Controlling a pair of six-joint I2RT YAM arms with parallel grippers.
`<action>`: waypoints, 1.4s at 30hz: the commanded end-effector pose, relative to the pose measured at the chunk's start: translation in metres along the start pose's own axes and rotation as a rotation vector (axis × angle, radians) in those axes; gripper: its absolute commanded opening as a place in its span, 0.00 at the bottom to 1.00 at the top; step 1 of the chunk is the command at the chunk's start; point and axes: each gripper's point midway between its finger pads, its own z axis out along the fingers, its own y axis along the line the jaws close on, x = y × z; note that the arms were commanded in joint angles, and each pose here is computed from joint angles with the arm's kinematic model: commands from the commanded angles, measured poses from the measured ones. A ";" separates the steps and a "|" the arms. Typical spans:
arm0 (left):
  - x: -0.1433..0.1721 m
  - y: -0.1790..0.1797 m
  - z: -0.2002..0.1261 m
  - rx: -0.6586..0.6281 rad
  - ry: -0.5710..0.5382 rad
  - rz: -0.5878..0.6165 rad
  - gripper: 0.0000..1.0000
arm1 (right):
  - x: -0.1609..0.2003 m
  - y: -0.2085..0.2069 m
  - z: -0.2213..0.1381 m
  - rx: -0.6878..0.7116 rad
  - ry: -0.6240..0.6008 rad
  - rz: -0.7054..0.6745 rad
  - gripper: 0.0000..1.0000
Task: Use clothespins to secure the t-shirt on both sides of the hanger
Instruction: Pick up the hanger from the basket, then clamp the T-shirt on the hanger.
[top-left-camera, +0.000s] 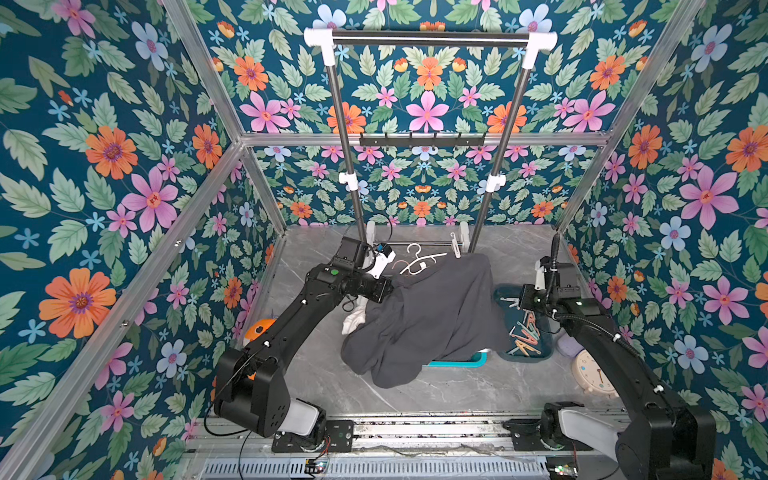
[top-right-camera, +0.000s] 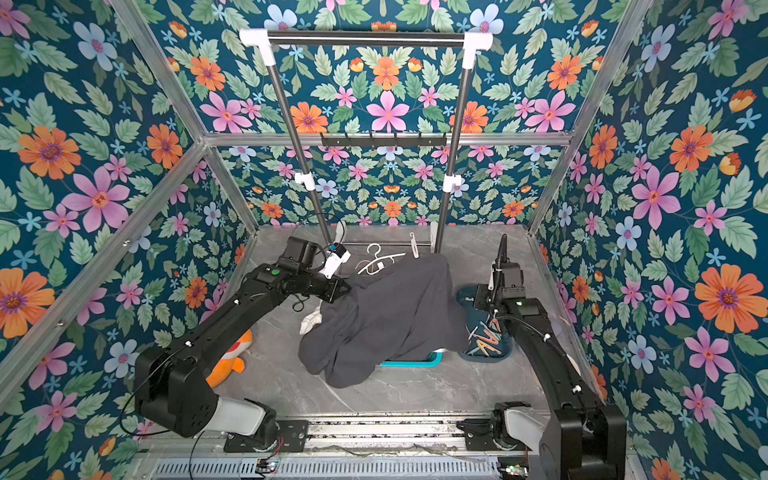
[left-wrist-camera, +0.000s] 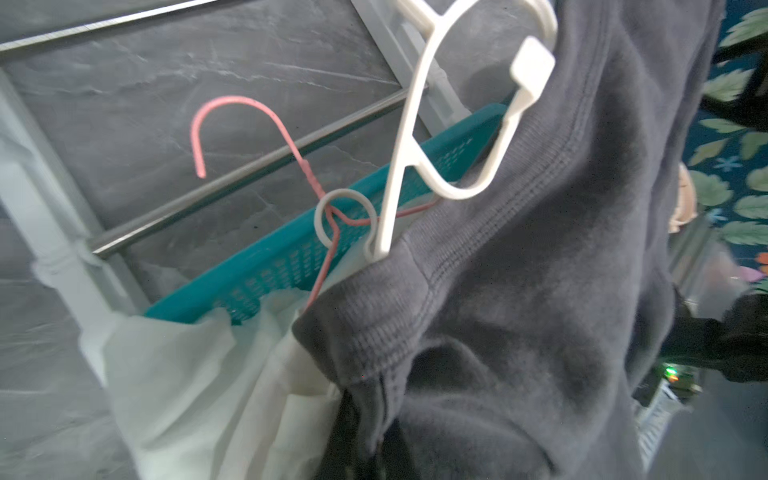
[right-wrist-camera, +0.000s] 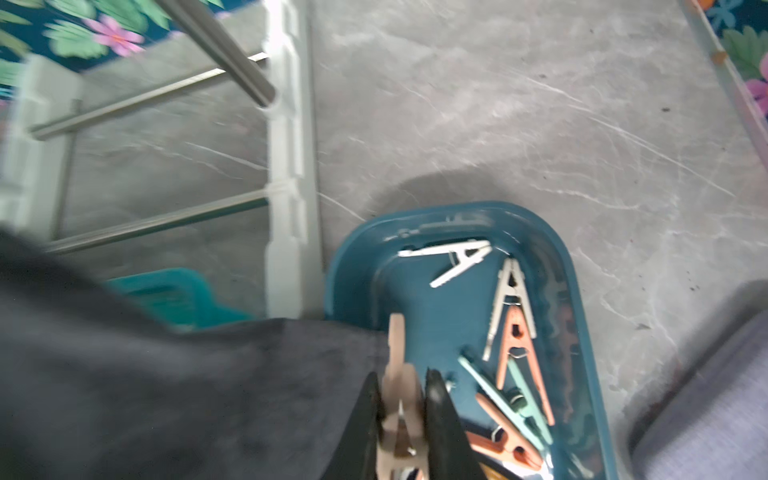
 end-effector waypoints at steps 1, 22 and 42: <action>-0.012 0.019 -0.011 -0.201 -0.034 0.064 0.00 | -0.013 0.032 -0.016 -0.171 -0.070 -0.047 0.00; -0.052 -0.028 -0.038 -0.174 -0.198 0.366 0.00 | -0.042 0.183 -0.154 -0.996 -0.422 -0.328 0.00; -0.084 -0.078 -0.046 -0.141 -0.273 0.578 0.00 | -0.062 0.272 -0.183 -1.268 -0.539 -0.532 0.00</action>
